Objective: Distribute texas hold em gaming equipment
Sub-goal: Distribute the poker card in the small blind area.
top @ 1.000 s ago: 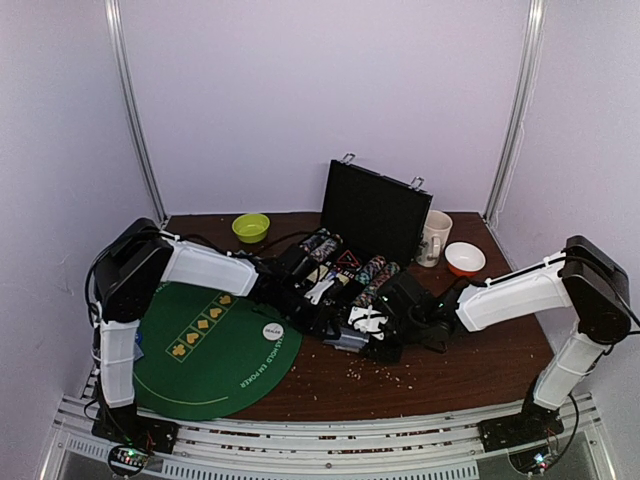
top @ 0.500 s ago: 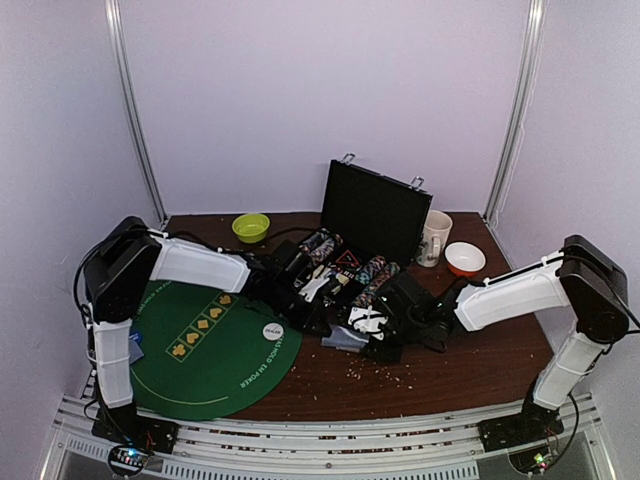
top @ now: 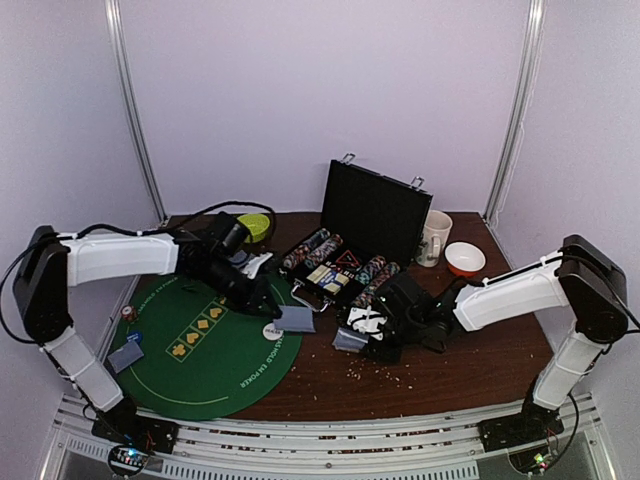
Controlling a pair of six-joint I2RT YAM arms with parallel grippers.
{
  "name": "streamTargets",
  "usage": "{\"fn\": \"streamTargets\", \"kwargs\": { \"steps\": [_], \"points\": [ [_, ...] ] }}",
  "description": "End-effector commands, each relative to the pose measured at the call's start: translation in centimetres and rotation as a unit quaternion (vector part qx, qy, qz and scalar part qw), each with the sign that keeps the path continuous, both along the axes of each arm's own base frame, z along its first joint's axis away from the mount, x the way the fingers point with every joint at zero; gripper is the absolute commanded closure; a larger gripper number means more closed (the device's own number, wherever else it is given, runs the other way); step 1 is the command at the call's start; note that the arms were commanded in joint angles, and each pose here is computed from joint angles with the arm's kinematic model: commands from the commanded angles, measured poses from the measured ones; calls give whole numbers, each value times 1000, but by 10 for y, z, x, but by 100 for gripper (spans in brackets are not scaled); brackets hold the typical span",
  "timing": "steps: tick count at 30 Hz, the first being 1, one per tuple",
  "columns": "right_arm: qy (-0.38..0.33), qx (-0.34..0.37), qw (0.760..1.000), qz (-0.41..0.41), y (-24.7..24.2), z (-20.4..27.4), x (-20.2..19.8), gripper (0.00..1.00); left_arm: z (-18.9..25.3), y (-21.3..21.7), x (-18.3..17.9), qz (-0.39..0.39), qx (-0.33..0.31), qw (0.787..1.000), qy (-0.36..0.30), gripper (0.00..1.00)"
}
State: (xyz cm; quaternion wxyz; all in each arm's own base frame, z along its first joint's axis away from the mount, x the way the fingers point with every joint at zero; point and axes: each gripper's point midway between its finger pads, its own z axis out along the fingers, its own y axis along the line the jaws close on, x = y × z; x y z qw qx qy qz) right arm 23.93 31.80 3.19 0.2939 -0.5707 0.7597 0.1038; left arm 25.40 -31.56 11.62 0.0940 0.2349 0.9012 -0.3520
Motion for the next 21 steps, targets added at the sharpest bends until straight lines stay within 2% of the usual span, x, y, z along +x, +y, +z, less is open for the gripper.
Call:
{"fn": "streamTargets", "kwargs": {
  "steps": [1,3,5,8,11,15,17,21],
  "points": [
    [1,-11,1000,2,2,-2,2,48,-6,118,-17,190,78,972,111,100],
    [2,-14,1000,5,3,-3,2,48,10,173,-13,274,112,950,97,100],
    [3,-19,1000,10,4,-4,2,48,26,220,-16,327,152,928,91,100],
    [-5,-22,1000,14,5,1,4,47,35,268,-28,329,222,910,117,100],
    [-16,-18,1000,16,5,6,6,47,40,296,-27,352,229,899,127,100],
    [-29,-7,999,19,7,15,9,47,4,316,-54,373,207,880,209,100],
    [-34,1,999,20,8,20,8,47,0,322,-55,376,219,875,214,100],
    [-38,12,999,24,9,22,7,47,9,362,-43,400,280,853,185,100]
  ]
}}
